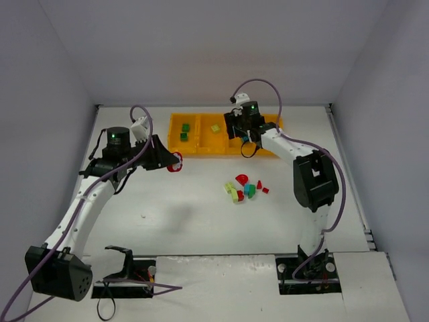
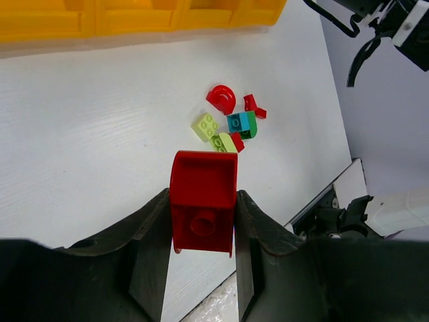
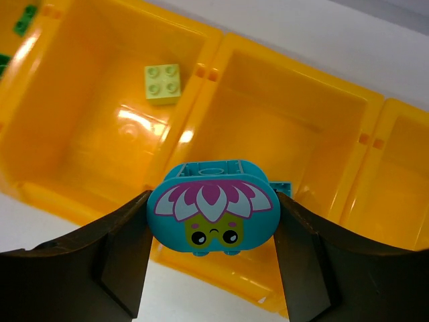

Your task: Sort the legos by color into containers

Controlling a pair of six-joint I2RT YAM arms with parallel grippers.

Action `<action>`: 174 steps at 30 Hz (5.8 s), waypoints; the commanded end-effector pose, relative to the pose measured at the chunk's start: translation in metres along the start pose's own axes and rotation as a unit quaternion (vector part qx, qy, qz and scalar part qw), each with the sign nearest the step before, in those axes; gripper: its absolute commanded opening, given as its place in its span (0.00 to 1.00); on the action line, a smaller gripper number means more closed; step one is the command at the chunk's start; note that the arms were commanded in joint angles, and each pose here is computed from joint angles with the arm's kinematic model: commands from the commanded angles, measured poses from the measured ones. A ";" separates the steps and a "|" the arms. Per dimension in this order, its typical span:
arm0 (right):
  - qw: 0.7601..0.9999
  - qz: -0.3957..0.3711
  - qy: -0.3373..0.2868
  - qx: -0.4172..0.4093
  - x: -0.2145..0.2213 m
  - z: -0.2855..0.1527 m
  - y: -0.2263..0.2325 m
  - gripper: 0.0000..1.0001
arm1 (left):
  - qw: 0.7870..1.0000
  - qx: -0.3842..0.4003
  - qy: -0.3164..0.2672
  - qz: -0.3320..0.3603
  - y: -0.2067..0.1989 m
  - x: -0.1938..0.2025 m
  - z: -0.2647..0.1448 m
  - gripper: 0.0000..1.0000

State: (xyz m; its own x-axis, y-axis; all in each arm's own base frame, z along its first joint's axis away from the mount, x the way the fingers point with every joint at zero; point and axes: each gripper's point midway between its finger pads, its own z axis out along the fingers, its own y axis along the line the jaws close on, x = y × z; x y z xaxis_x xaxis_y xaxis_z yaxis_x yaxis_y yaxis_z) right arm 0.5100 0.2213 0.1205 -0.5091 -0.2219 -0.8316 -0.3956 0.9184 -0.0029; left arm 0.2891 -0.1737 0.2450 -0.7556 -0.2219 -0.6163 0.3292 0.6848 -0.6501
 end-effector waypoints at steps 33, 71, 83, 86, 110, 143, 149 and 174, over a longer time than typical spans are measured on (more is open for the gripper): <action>0.971 -0.027 -0.132 -0.198 -0.066 -0.170 0.123 0.77 | 0.991 0.045 -0.123 -0.024 -0.042 -0.055 0.011 0.00; 0.942 0.010 -0.153 -0.297 -0.076 -0.198 0.194 0.70 | 0.982 0.093 -0.158 -0.032 -0.089 -0.074 0.049 0.00; 0.942 0.017 -0.169 -0.289 -0.086 -0.194 0.192 0.64 | 0.983 0.097 -0.151 -0.030 -0.091 -0.070 0.055 0.00; 0.942 0.019 -0.171 -0.288 -0.086 -0.193 0.192 0.63 | 0.983 0.100 -0.153 -0.029 -0.093 -0.070 0.055 0.00; 0.943 0.029 -0.173 -0.283 -0.083 -0.185 0.192 0.56 | 0.978 0.126 -0.157 -0.046 -0.106 -0.065 0.045 0.00; 0.962 -0.018 -0.189 -0.196 -0.061 -0.184 0.156 0.00 | 0.987 0.074 -0.137 -0.027 -0.086 -0.041 0.040 0.31; 0.964 -0.024 -0.179 -0.195 -0.051 -0.181 0.155 0.00 | 0.988 0.064 -0.140 -0.019 -0.083 -0.042 0.039 0.39; 0.984 0.124 -0.104 0.076 -0.027 -0.115 -0.062 0.05 | 0.989 -0.059 -0.125 0.049 -0.025 -0.018 0.012 0.70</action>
State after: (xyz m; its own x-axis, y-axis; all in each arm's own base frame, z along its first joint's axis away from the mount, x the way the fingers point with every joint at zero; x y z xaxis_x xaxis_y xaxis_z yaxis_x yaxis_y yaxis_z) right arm 0.4321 0.1530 0.1889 -0.4450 0.0034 -0.8955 -0.2413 0.9625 0.1235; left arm 0.3032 -0.2096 0.2543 -0.6170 -0.3145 -0.7214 0.2882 0.7627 -0.5791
